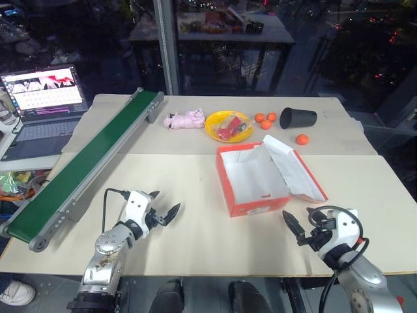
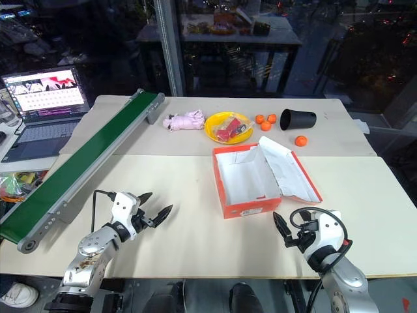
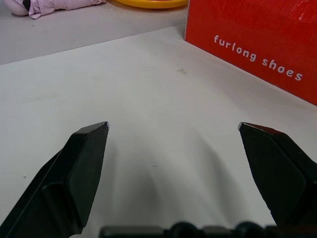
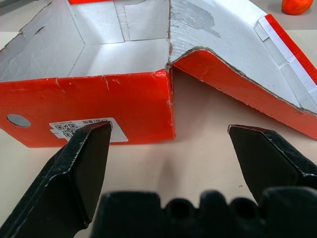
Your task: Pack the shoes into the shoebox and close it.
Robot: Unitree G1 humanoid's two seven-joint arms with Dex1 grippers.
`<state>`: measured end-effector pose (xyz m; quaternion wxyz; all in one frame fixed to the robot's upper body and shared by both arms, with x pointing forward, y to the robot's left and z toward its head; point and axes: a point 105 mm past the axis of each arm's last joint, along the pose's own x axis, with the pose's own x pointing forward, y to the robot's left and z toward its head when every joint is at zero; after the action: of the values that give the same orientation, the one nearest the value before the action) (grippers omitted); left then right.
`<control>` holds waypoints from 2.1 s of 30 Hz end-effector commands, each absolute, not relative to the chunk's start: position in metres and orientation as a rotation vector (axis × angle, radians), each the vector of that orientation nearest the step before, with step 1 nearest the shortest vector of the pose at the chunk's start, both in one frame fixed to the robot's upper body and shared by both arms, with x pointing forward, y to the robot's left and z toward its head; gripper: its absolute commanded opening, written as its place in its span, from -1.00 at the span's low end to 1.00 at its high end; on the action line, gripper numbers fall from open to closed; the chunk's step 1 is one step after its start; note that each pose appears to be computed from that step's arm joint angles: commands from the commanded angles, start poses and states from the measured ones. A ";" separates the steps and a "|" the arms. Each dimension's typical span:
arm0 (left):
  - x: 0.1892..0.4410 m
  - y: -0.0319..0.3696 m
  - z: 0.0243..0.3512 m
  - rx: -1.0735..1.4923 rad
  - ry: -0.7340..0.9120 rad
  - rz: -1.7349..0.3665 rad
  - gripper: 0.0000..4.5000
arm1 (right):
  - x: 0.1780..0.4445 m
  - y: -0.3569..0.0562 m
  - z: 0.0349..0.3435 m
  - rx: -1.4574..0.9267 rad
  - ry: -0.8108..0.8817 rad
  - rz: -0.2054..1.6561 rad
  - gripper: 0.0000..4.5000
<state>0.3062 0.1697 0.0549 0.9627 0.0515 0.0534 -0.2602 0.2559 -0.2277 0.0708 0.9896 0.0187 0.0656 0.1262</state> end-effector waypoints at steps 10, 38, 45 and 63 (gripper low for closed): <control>0.346 0.175 0.113 0.079 -0.029 -0.498 1.00 | 0.255 -0.249 0.115 -0.044 0.043 0.194 0.99; 0.362 0.235 0.234 0.084 -0.195 -0.164 1.00 | 0.365 -0.139 0.188 -0.158 -0.016 0.638 0.99; 0.334 0.271 0.219 0.079 -0.136 -0.103 1.00 | 0.365 -0.097 0.176 -0.072 -0.020 0.712 0.99; 0.343 0.347 0.188 0.149 -0.026 0.045 1.00 | 0.335 -0.033 0.181 -0.034 -0.026 0.982 0.99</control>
<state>0.3396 0.3354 0.1753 0.9983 0.0530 0.0153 0.0207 0.3452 -0.0390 0.1693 0.8938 -0.0166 0.0086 0.4480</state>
